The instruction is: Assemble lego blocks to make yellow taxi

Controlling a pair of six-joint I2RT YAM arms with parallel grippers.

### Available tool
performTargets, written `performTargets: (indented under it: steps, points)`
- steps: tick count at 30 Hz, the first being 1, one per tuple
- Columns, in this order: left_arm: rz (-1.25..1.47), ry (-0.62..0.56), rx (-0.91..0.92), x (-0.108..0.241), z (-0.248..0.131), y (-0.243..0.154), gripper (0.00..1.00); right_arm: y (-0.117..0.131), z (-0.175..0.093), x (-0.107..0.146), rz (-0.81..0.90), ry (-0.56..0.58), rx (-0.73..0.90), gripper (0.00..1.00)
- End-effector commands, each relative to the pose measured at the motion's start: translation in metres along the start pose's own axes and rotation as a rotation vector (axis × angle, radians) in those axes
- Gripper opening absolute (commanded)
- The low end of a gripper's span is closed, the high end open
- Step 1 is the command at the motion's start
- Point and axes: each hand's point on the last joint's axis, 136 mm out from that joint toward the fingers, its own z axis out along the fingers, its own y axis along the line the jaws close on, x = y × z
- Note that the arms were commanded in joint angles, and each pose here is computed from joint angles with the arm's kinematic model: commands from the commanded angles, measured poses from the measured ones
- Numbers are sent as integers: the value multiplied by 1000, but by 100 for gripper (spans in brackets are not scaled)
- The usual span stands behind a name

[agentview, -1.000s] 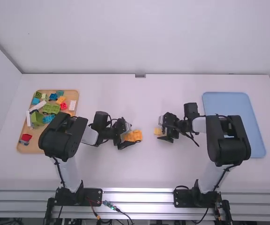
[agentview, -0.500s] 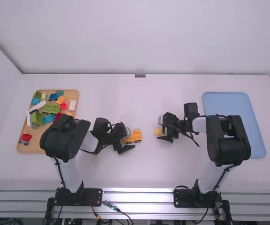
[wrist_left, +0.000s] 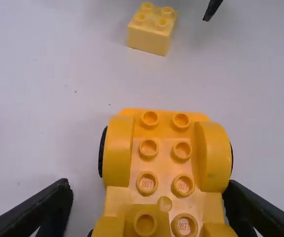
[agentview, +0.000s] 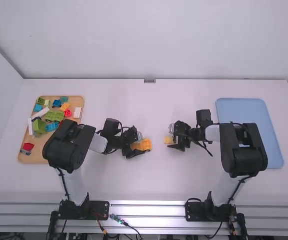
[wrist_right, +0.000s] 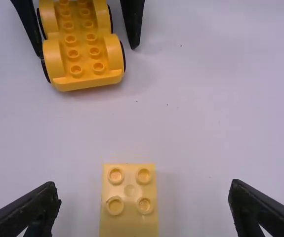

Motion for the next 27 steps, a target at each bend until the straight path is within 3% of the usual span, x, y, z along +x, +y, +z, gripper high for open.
performTargets:
  steps: [1,14,27]
  points:
    - [-35,36,1,16,0,-7,76,6,2,0,11,-13,-17,90]
    - [36,-2,-70,20,-5,-13,75,8,11,6,8,64,-23,86]
    - [-33,50,-18,21,-1,-8,59,5,7,8,18,59,-9,75]
